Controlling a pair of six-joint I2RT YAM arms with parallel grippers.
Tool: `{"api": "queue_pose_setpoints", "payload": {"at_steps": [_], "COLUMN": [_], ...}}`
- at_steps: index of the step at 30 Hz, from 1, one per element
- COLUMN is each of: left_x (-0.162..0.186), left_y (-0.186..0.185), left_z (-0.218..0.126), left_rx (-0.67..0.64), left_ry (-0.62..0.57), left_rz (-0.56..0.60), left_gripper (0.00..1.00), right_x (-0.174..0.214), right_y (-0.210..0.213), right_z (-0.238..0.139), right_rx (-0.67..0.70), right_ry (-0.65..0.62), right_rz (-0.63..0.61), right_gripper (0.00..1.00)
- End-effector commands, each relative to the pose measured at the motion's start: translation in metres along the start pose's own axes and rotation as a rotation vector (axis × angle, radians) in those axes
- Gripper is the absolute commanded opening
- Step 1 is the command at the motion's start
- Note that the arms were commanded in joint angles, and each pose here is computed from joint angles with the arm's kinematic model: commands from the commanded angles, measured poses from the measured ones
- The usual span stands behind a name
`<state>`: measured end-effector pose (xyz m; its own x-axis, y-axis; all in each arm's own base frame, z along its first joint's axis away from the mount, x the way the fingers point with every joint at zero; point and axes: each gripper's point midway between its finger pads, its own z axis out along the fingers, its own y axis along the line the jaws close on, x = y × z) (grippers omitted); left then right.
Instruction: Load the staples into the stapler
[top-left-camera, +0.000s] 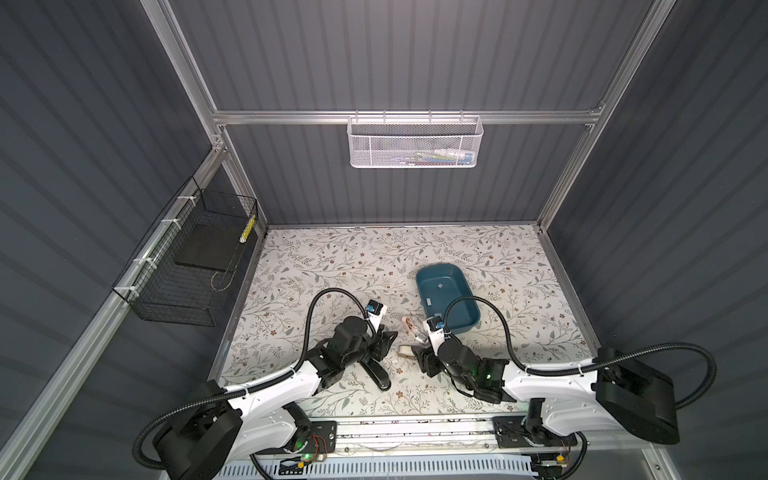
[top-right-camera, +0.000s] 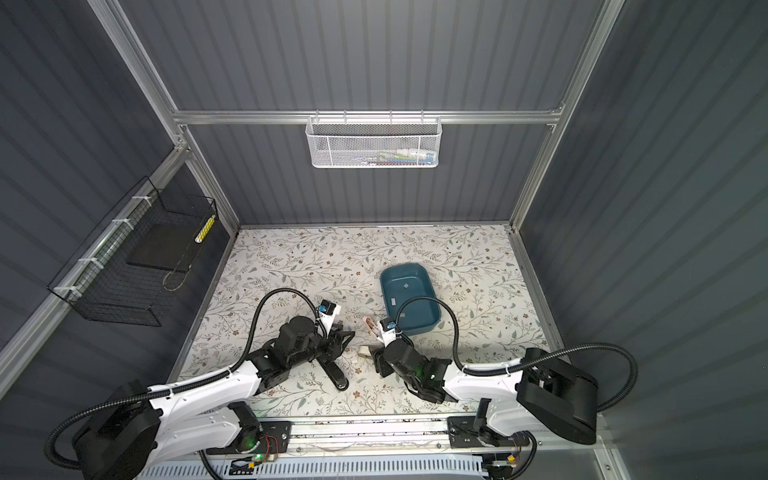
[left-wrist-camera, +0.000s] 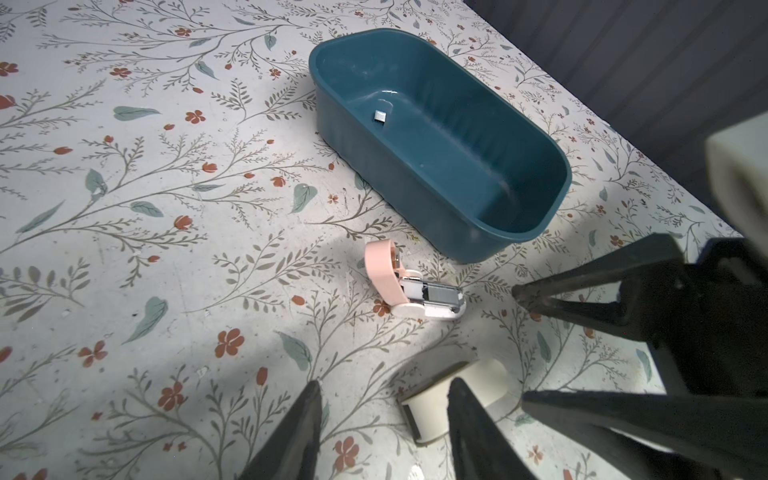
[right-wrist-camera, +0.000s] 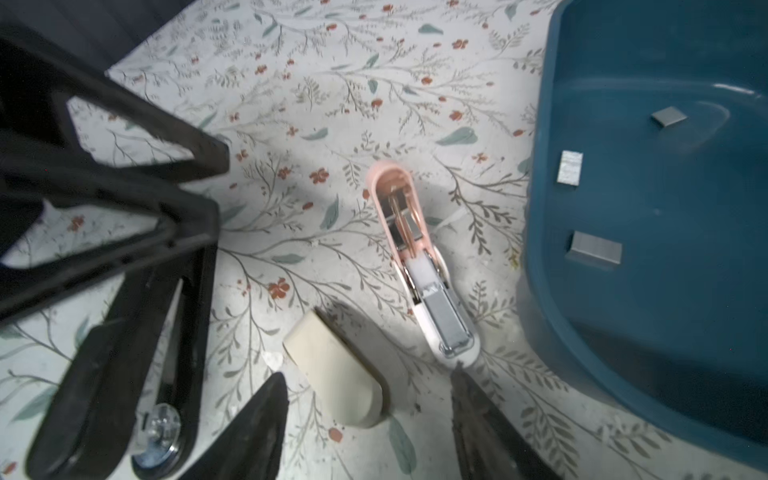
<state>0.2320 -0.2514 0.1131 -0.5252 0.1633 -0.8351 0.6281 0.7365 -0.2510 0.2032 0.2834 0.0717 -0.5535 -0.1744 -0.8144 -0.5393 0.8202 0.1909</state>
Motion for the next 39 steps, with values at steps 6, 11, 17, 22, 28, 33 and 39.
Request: {"api": "queue_pose_setpoints", "payload": {"at_steps": [6,11,17,22,28,33,39], "left_x": [-0.002,-0.004,-0.005,-0.005,-0.005,-0.004,-0.011], "left_y": [0.004,0.003,0.005,0.006,0.008,0.013,0.014], "left_z": [-0.006,-0.007,-0.01,-0.011,-0.011,-0.009,-0.009], "left_rx": [-0.032,-0.028,-0.043,-0.045,-0.056,-0.085,-0.097], "left_ry": [-0.004,-0.01,-0.018,-0.019,-0.023,-0.017,-0.042], "left_rz": [-0.005,-0.009,-0.002,-0.002,0.001,-0.016,-0.022], "left_gripper": [0.54,0.55,0.56,0.56,0.56,0.57,0.6], "right_x": [0.02,0.024,0.027,0.03,0.031,0.023,0.009], "right_y": [0.018,0.03,0.047,0.068,0.073,0.059,0.02], "right_z": [0.018,0.025,0.026,0.028,0.03,0.02,-0.004], "right_rx": [-0.085,-0.13,-0.168,-0.212,-0.197,-0.14,0.011], "right_ry": [0.076,0.111,0.116,0.128,0.116,0.086,0.005], "right_rz": [-0.044,-0.034,-0.017,0.014,0.027,0.013,-0.028], "right_gripper": [0.67,0.59,0.5,0.46,0.45,0.46,0.49]}}
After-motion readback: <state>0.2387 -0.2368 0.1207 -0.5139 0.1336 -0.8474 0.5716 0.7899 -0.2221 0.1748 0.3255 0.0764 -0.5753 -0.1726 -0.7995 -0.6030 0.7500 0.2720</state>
